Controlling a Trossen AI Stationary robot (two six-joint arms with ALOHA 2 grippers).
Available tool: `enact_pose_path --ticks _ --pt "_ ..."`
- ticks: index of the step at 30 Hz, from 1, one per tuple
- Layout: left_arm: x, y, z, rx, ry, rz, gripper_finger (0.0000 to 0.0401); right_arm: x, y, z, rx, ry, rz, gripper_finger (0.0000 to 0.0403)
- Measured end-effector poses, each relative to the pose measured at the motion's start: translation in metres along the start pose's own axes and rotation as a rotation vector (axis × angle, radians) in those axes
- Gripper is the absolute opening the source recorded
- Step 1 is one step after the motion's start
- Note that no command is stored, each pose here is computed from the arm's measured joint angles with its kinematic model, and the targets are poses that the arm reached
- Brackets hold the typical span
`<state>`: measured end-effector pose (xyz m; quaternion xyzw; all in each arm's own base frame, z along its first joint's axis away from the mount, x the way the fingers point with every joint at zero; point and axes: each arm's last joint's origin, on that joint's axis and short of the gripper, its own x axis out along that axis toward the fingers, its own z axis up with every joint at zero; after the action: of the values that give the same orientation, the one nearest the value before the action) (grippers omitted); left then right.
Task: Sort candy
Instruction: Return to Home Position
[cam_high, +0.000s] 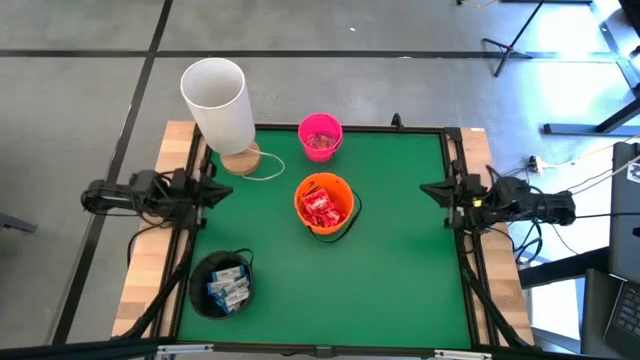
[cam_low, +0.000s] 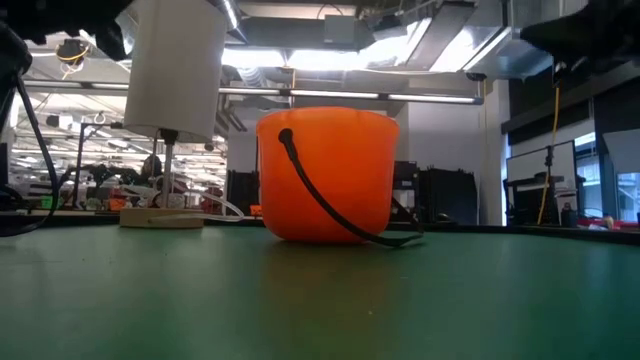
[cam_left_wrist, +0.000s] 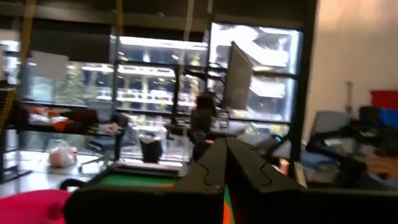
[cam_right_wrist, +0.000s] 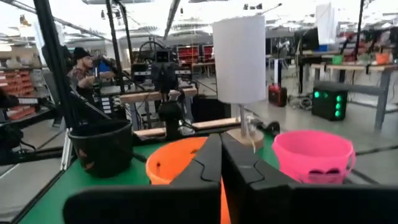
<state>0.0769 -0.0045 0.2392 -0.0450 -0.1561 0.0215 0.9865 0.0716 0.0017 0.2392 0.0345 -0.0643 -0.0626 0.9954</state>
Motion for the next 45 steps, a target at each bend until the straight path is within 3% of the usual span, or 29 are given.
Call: enact_pose_path --ticks 4,7,11,15,21,33,45 --pt "0.0 -0.002 -0.006 -0.006 -0.01 -0.063 0.0 0.005 0.001 -0.018 0.019 0.03 0.024 0.0001" --pt "0.001 -0.002 -0.025 -0.034 0.057 -0.083 0.0 0.007 0.002 -0.024 0.032 0.04 0.036 0.0001" --pt "0.001 -0.001 -0.038 -0.076 0.014 -0.088 0.0 0.007 0.003 -0.026 0.041 0.054 0.077 0.0001" --pt "0.001 0.001 -0.045 -0.087 -0.013 -0.031 0.0 0.007 0.005 -0.028 0.009 0.075 0.144 0.0001" --pt "0.001 0.003 -0.046 -0.078 -0.007 0.036 0.0 0.007 0.005 -0.028 0.022 0.073 0.154 0.0001" --pt "0.001 0.003 -0.046 -0.078 -0.007 0.043 0.0 0.007 0.0 -0.031 0.003 0.092 -0.03 0.0001" --pt "0.001 0.003 -0.046 -0.078 -0.007 0.043 0.0 0.006 -0.001 -0.037 -0.008 0.158 -0.025 0.0001"
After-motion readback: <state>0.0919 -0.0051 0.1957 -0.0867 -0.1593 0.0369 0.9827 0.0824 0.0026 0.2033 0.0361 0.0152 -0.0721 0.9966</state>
